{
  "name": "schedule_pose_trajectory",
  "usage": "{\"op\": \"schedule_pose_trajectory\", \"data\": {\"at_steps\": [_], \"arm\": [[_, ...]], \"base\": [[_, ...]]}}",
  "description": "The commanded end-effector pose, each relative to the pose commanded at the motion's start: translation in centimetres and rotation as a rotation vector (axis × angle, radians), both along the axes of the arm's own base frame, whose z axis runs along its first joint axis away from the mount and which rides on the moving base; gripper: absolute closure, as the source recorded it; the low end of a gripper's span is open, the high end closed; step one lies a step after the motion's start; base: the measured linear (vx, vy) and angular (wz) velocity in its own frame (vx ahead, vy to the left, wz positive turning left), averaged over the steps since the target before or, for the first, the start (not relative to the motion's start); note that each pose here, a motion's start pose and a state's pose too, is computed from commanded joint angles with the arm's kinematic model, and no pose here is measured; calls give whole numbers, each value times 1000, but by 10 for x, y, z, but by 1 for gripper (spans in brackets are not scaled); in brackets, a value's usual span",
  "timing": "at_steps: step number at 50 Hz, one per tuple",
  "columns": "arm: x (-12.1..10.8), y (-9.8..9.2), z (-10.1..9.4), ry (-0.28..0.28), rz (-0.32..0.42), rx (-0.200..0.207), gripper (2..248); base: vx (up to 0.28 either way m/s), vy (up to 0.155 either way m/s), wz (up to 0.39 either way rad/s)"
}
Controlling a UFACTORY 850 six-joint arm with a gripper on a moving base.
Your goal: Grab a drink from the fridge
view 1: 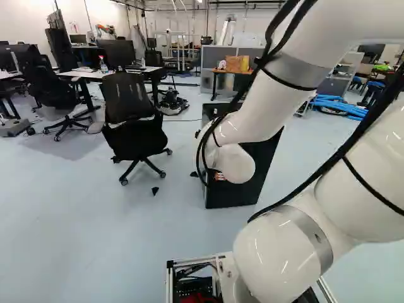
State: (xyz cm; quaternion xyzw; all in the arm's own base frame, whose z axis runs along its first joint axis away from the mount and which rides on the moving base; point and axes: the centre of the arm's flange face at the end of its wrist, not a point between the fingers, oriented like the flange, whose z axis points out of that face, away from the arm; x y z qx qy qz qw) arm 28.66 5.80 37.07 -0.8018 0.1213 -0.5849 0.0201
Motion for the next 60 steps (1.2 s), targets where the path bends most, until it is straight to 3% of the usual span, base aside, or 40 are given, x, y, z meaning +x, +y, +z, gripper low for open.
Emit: {"op": "schedule_pose_trajectory", "data": {"at_steps": [29,60], "arm": [[15,27,-18,17,-50,-7,3],[54,60,-43,8,-129,-44,3]], "base": [[0,0,0],[0,0,0]]}}
